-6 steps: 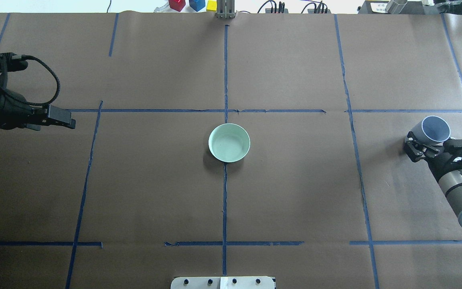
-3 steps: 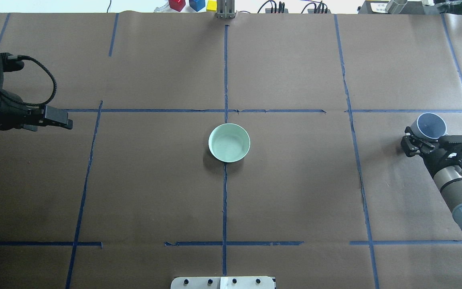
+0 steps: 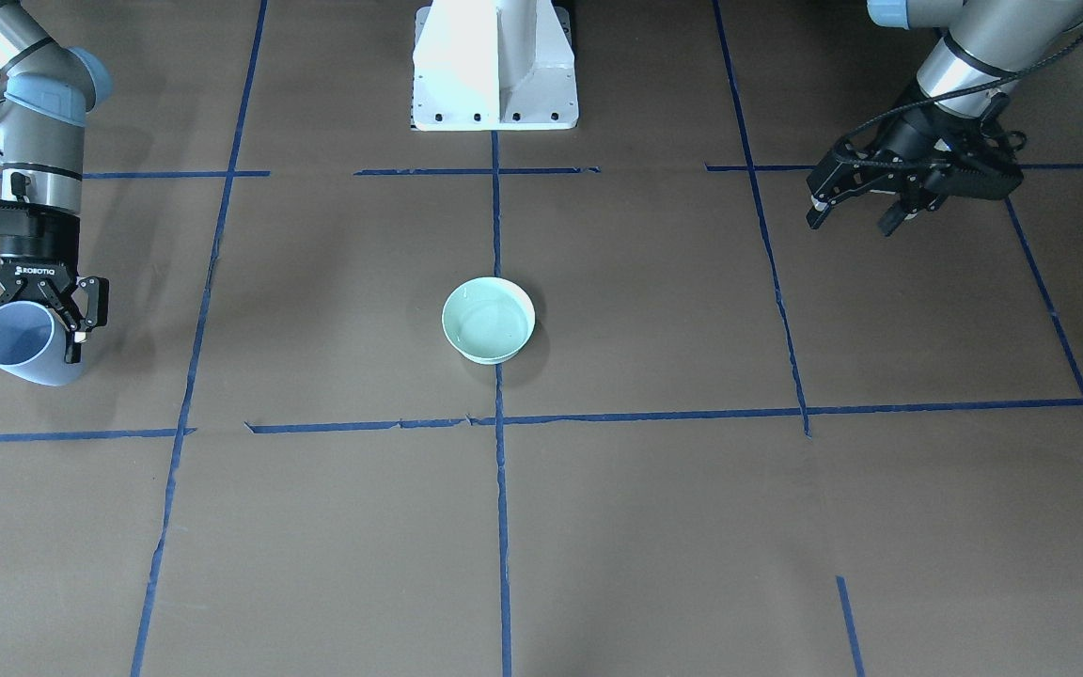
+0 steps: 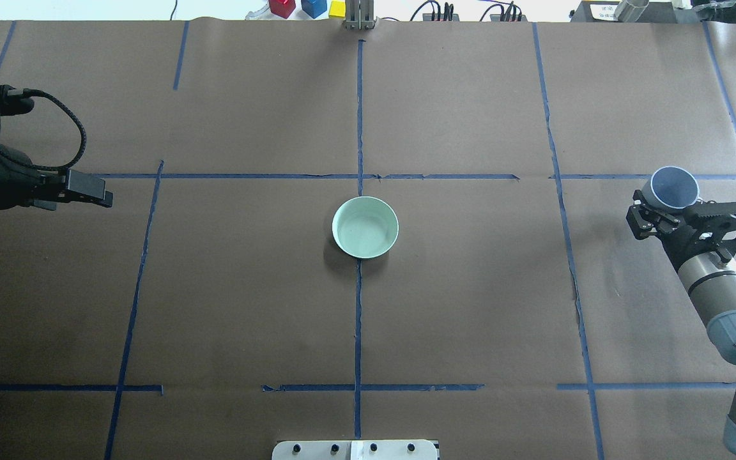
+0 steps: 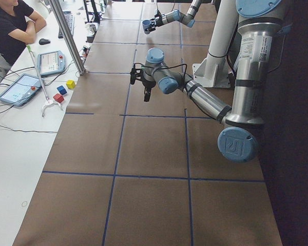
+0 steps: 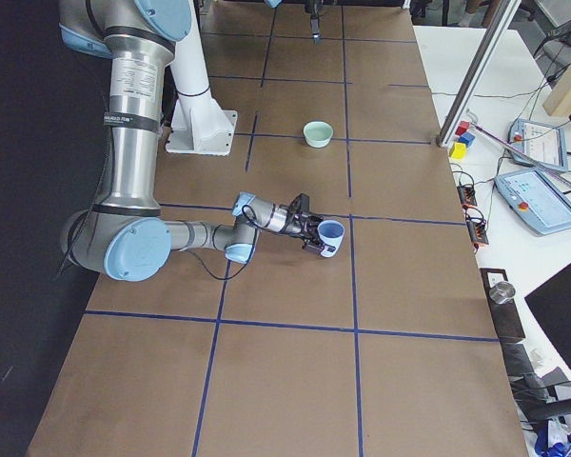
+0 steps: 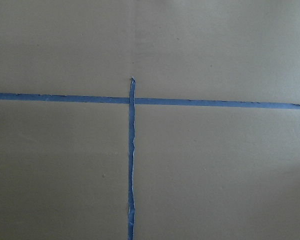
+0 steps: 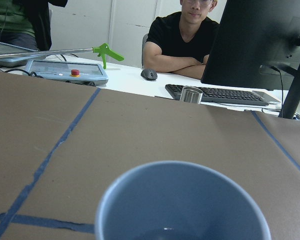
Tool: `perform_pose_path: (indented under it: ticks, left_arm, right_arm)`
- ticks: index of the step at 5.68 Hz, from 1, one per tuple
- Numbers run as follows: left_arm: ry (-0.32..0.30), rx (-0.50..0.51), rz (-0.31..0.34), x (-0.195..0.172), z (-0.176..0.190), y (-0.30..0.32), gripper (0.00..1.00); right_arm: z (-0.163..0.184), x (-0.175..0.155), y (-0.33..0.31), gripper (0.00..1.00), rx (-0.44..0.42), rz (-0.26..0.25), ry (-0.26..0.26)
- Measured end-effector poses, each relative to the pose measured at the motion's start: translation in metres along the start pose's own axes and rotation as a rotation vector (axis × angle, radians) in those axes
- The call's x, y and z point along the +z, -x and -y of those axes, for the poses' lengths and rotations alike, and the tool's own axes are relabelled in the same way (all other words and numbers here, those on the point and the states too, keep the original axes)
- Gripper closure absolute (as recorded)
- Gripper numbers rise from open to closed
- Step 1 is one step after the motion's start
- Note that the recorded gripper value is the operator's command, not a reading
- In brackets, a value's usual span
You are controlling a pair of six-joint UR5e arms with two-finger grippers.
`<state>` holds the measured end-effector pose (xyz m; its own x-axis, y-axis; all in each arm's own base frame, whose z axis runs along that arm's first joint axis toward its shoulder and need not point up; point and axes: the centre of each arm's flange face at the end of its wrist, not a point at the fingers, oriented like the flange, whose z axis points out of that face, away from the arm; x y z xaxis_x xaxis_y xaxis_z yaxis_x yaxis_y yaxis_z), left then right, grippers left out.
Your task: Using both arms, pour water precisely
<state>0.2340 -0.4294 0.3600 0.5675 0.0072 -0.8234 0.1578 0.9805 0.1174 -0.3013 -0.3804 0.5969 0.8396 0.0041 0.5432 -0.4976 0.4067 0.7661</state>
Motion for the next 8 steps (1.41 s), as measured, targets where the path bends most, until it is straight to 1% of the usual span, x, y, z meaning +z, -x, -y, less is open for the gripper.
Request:
perform_pose_path:
  ticks: [1,2,4,5,6,7,8]
  left_arm:
    - [0.006,0.002,0.008,0.002,-0.002,0.006,0.00]
    - [0.013,0.028,0.024,0.004,-0.005,0.016,0.00]
    - [0.023,0.075,0.051,0.006,-0.009,0.037,0.00]
    - [0.026,0.082,0.060,0.006,-0.010,0.044,0.00]
    - [0.027,0.123,0.081,0.003,-0.011,0.061,0.00]
    - [0.025,0.178,0.110,-0.004,-0.010,0.086,0.00]
    - [0.029,0.209,0.124,-0.015,-0.009,0.112,0.00]
  right_arm:
    - [0.009,0.001,0.011,1.00,-0.029,0.008,-0.013]
    - [0.026,0.001,0.035,1.00,-0.048,0.022,-0.023]
    - [0.067,-0.005,0.095,0.99,-0.069,0.032,-0.031]
    - [0.087,-0.013,0.127,0.98,-0.079,0.038,-0.023]
    - [0.107,-0.030,0.167,0.98,-0.099,0.052,-0.002]
    - [0.115,-0.047,0.204,0.98,-0.126,0.062,0.015]
    - [0.117,-0.062,0.248,0.98,-0.165,0.062,0.019]
